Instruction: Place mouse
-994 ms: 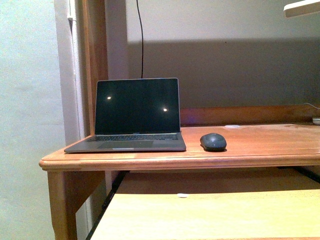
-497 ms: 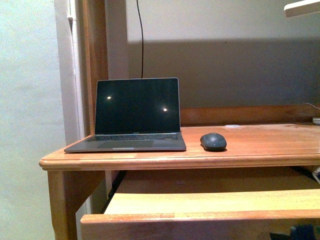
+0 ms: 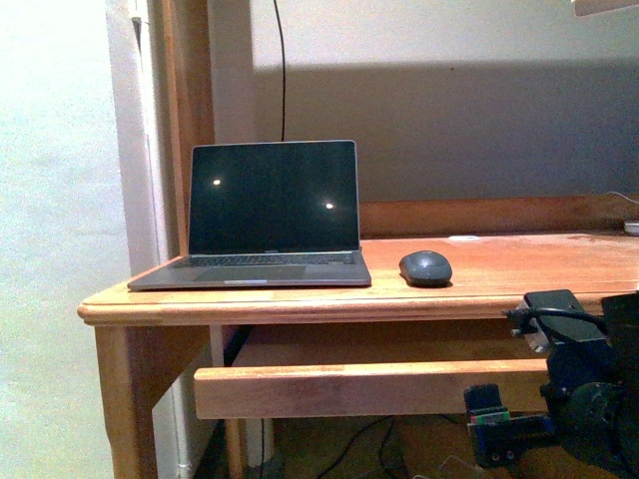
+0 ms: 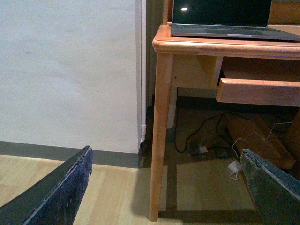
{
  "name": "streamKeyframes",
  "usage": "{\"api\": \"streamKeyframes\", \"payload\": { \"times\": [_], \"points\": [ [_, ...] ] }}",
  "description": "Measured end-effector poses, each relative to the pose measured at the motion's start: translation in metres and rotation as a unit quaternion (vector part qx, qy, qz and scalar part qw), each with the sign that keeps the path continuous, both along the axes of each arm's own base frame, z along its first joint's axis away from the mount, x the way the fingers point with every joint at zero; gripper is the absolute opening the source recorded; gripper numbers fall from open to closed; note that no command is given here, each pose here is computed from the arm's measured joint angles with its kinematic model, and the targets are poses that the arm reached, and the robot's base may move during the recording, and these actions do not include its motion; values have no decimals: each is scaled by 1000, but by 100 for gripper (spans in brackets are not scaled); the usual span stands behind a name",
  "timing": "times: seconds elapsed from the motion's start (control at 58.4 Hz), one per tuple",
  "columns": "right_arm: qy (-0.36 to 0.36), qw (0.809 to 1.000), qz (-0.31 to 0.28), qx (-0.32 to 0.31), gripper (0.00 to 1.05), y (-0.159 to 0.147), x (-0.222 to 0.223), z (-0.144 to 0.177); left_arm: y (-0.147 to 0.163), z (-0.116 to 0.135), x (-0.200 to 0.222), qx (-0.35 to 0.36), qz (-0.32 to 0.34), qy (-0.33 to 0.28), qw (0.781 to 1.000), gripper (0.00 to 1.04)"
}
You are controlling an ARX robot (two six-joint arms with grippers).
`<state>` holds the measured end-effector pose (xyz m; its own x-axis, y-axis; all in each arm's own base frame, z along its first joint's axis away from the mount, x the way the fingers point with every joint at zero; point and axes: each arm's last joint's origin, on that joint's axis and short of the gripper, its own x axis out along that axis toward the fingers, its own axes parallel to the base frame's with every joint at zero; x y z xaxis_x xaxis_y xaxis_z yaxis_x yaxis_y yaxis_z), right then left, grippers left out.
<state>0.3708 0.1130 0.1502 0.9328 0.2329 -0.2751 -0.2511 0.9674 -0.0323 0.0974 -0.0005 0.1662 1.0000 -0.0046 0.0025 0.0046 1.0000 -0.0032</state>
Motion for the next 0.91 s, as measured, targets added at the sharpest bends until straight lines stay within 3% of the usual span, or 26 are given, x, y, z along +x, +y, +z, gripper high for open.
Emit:
{"api": "streamKeyframes", "payload": {
  "times": [0.566, 0.908],
  "points": [
    [-20, 999, -32, 6, 97, 48, 43, 5, 0, 0, 0, 0, 0, 0, 1000, 97],
    [-20, 998, -30, 54, 97, 32, 32, 14, 0, 0, 0, 0, 0, 0, 1000, 97]
  ]
}}
